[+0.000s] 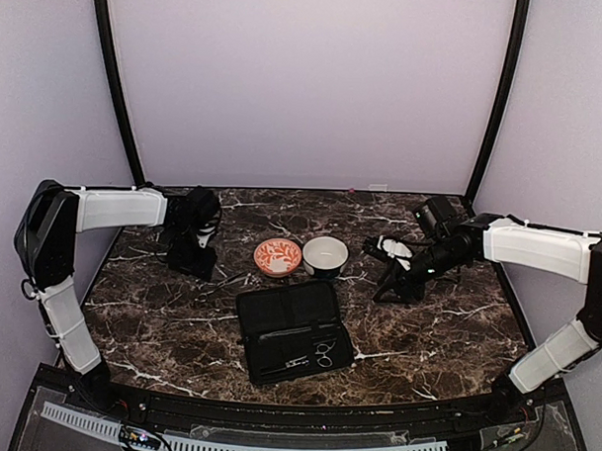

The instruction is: Sort the hair-cutting tools

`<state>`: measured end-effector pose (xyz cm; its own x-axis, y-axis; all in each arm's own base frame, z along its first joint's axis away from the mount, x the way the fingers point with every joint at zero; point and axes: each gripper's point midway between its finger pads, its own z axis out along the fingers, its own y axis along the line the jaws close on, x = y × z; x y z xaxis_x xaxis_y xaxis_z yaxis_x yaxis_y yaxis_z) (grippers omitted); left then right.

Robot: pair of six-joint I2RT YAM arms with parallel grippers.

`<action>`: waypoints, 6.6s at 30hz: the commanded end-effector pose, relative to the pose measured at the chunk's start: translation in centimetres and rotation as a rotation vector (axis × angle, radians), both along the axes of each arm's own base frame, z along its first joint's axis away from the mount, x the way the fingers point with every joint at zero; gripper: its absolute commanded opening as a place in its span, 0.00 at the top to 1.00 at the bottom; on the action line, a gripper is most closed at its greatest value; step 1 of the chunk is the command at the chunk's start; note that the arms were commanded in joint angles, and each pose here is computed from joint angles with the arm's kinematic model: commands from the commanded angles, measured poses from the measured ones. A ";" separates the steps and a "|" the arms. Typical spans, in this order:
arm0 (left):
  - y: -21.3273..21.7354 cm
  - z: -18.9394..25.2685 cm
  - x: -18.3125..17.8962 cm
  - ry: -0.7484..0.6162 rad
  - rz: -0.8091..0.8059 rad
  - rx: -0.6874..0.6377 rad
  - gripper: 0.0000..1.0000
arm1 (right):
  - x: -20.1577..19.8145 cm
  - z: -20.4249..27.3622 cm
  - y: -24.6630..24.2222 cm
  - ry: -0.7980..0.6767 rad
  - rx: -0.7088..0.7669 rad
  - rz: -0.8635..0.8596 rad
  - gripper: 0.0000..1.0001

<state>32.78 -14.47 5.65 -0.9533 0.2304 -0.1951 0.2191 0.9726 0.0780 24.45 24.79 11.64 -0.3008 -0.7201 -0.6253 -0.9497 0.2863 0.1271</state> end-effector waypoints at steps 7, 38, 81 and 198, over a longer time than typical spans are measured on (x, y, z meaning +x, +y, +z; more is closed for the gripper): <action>-5.4 1.1 2.5 -0.023 -0.242 -0.205 0.44 | 0.4 0.4 0.2 -0.031 -0.006 0.015 0.56; -2.3 -4.2 -1.2 0.169 -0.513 -0.088 0.70 | 0.0 -1.2 0.4 0.011 -0.038 0.036 0.58; -1.3 -1.9 -8.0 0.201 -0.424 0.046 0.68 | -0.4 -1.9 0.3 0.022 -0.066 0.048 0.59; 4.2 -3.5 -4.6 0.146 -0.257 0.236 1.00 | -0.8 -3.8 0.3 0.067 -0.119 0.065 0.62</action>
<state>29.53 -12.43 1.87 -0.8664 0.4985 -0.0291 0.4872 0.8566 0.1701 23.40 24.51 7.49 -0.3082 -0.8045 -0.5077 -0.9513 0.2581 0.1685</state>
